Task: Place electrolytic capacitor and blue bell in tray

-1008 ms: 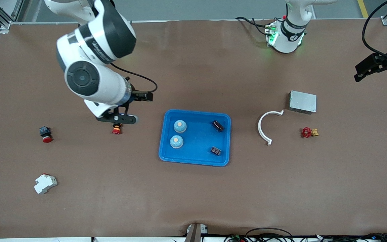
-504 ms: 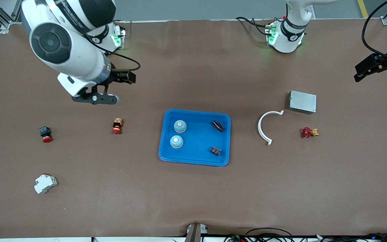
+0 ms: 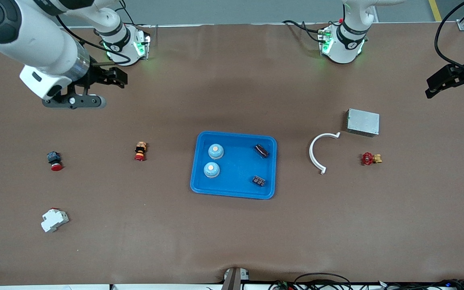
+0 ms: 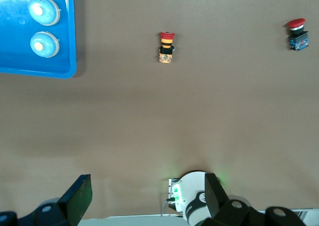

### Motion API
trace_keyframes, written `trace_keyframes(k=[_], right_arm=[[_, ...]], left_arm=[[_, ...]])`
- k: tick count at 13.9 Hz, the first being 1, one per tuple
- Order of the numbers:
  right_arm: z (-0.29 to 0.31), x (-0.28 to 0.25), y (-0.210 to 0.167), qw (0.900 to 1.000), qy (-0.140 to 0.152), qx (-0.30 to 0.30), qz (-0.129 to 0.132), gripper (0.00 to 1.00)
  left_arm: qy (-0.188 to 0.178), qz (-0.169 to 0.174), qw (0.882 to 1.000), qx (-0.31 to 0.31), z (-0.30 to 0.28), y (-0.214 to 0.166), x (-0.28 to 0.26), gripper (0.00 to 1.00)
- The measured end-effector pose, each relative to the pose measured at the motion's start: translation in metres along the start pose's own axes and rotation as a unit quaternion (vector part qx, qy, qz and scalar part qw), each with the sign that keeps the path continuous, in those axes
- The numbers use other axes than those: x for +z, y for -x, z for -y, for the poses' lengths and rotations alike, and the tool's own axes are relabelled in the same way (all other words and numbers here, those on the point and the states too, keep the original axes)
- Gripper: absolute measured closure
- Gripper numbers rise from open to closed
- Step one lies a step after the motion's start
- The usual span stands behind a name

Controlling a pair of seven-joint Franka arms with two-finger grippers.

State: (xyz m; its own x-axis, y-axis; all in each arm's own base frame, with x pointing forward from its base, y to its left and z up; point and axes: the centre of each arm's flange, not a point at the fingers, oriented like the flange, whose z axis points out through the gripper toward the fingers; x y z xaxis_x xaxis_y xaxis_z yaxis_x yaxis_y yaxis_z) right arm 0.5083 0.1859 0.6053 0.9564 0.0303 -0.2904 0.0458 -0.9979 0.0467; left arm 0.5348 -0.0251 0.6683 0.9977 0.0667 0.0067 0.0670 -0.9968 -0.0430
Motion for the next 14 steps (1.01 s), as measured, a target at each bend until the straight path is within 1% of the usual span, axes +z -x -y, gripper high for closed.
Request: trace_keyframes(k=[3, 7, 14], right_arm=[[-0.033, -0.009, 0.01, 1.0, -0.012, -0.01, -0.011, 0.0], [-0.082, -0.013, 0.009, 0.999, -0.028, -0.024, -0.028, 0.0], [-0.14, -0.003, -0.001, 0.998, -0.042, -0.024, -0.034, 0.0]], left_arm=[[0.0, 0.0, 1.0, 0.0, 0.0, 0.0, 0.0, 0.0], [0.0, 0.0, 1.0, 0.001, -0.001, 0.0, 0.0, 0.0], [0.0, -0.001, 1.0, 0.005, -0.006, 0.001, 0.0, 0.0]])
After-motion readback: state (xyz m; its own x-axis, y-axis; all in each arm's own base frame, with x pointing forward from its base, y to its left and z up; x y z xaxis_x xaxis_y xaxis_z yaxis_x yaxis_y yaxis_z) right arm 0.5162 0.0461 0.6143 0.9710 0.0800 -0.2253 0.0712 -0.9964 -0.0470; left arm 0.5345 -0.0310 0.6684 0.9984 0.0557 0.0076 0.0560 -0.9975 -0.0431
